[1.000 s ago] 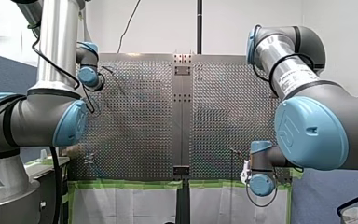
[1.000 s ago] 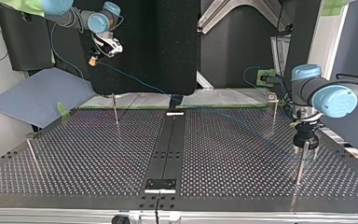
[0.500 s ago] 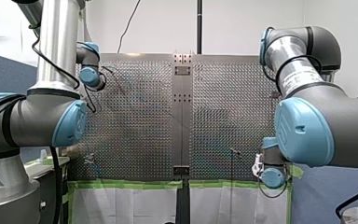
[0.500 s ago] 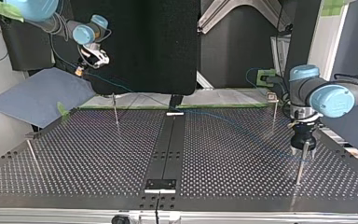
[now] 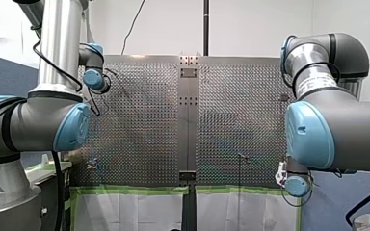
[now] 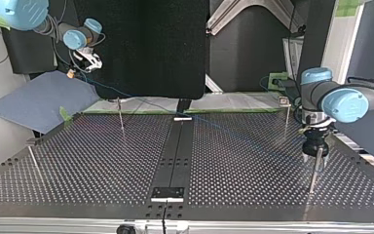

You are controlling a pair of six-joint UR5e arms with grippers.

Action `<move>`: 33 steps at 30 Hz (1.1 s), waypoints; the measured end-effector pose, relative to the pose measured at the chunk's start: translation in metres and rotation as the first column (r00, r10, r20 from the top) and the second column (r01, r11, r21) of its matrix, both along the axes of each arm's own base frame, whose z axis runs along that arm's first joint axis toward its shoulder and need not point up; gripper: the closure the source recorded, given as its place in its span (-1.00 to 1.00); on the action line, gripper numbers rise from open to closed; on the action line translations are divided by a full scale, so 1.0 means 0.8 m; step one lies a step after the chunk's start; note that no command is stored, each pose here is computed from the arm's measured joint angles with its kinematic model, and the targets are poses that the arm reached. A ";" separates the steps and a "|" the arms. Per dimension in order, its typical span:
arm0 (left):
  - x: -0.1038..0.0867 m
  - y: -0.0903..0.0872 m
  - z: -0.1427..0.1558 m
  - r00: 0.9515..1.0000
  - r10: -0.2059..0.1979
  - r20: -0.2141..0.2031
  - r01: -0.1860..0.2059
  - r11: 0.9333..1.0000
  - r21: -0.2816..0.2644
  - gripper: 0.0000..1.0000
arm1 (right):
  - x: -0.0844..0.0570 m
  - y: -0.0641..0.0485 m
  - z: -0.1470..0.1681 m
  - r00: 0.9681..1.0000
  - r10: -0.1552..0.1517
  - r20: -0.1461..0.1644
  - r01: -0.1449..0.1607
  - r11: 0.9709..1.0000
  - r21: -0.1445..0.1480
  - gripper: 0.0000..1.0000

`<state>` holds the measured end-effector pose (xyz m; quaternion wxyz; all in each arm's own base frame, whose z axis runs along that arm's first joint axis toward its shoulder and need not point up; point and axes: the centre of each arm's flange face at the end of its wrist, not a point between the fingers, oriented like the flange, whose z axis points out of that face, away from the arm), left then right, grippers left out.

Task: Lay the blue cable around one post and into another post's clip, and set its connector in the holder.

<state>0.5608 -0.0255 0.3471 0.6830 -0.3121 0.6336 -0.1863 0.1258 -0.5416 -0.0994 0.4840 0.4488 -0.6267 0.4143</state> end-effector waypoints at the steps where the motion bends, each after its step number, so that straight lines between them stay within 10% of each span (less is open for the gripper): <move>1: 0.000 0.000 0.000 1.000 0.002 0.000 -0.002 1.000 0.000 -1.00 | -0.003 0.000 -0.004 1.000 -0.001 -0.001 0.001 1.000 0.009 1.00; 9: -0.001 0.002 0.000 1.000 0.017 -0.003 -0.017 1.000 0.000 -1.00 | -0.003 0.011 -0.040 0.999 0.031 -0.007 -0.031 0.998 0.062 1.00; 20: -0.001 0.002 0.000 1.000 0.017 -0.003 -0.017 1.000 0.001 -1.00 | 0.012 0.008 -0.045 0.993 0.120 0.019 -0.121 0.991 0.054 1.00; 33: -0.001 -0.001 -0.001 1.000 0.013 -0.004 -0.013 1.000 0.001 -1.00 | -0.013 0.022 -0.083 0.997 0.059 0.043 -0.063 0.993 0.099 1.00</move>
